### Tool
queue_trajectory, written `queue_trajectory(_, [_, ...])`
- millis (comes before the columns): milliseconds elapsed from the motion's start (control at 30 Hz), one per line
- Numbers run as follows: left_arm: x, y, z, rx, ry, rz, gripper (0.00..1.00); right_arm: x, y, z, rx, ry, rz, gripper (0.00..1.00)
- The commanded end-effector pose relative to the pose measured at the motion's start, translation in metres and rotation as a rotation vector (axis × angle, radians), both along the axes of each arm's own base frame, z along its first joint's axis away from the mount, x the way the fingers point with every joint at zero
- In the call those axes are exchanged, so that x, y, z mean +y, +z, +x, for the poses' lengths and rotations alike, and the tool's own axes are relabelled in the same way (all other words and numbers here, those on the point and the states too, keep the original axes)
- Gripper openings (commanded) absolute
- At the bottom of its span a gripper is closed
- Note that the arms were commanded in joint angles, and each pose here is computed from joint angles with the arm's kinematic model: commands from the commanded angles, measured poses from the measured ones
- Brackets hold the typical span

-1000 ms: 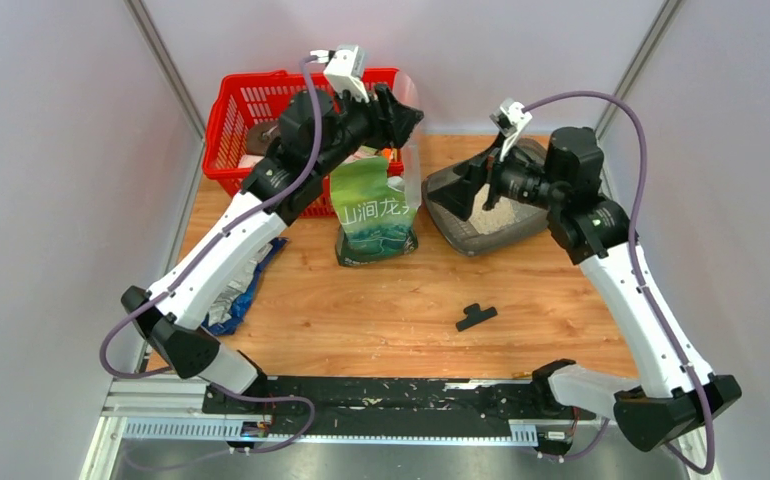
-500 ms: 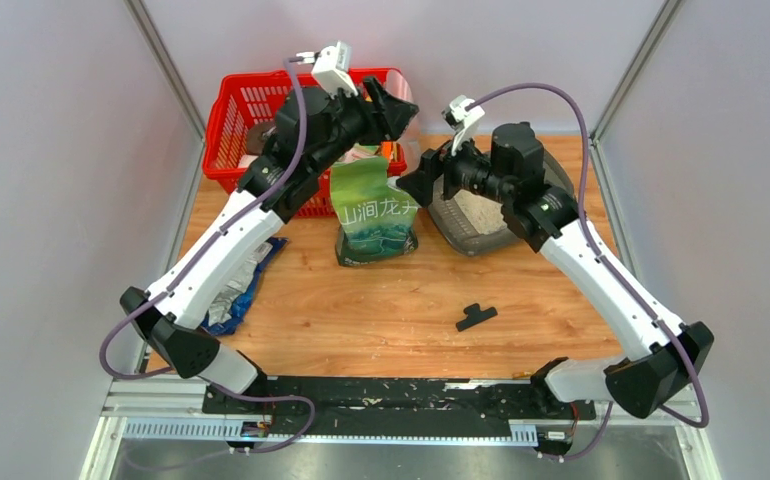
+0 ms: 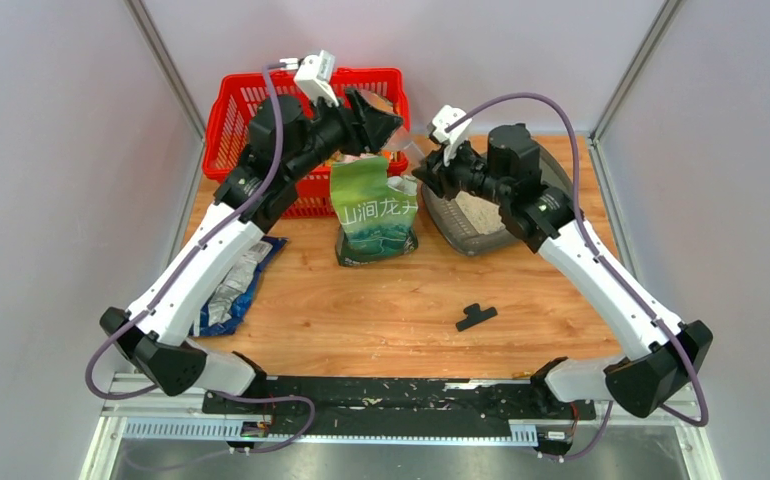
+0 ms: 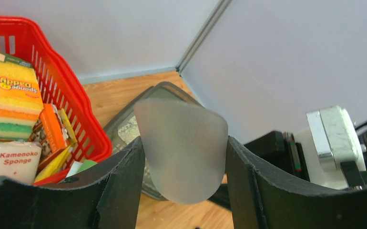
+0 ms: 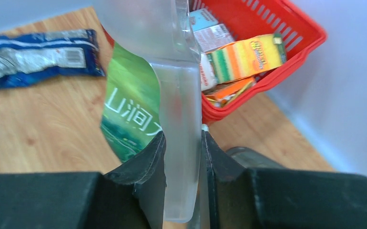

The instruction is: Fill the litter box with clean litter

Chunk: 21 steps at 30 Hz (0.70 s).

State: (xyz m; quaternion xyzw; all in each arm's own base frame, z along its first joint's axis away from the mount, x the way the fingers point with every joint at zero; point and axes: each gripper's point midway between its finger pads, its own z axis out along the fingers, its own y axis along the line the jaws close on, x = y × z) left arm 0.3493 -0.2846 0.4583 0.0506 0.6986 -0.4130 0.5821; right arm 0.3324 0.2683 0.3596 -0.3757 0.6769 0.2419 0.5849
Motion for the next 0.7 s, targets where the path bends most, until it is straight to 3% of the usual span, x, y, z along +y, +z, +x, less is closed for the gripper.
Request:
queue_trajectory(0, [0.009, 0.001, -0.037, -0.17, -0.171, 0.204, 0.6, -0.028, 0.051, 0.004, -0.327, -0.046, -0.143, 0.0])
queue_trajectory(233, [0.042, -0.021, -0.083, -0.274, -0.334, 0.436, 0.68, -0.061, 0.048, 0.014, -0.652, -0.089, -0.464, 0.0])
queue_trajectory(300, [0.053, -0.026, -0.09, -0.25, -0.348, 0.47, 0.69, -0.066, 0.054, 0.014, -0.715, -0.106, -0.492, 0.0])
queue_trajectory(433, [0.064, -0.008, -0.101, -0.335, -0.412, 0.512, 0.69, -0.07, 0.052, 0.011, -0.836, -0.098, -0.581, 0.0])
queue_trajectory(500, [0.065, -0.017, -0.1, -0.298, -0.456, 0.531, 0.71, -0.071, 0.058, 0.005, -0.932, -0.085, -0.636, 0.0])
queue_trajectory(533, [0.064, -0.006, -0.106, -0.351, -0.494, 0.55, 0.71, -0.068, 0.057, 0.002, -0.97, -0.064, -0.653, 0.0])
queue_trajectory(667, [0.057, -0.03, -0.115, -0.215, -0.627, 0.559, 0.67, -0.06, 0.048, -0.01, -1.175, -0.007, -0.752, 0.0])
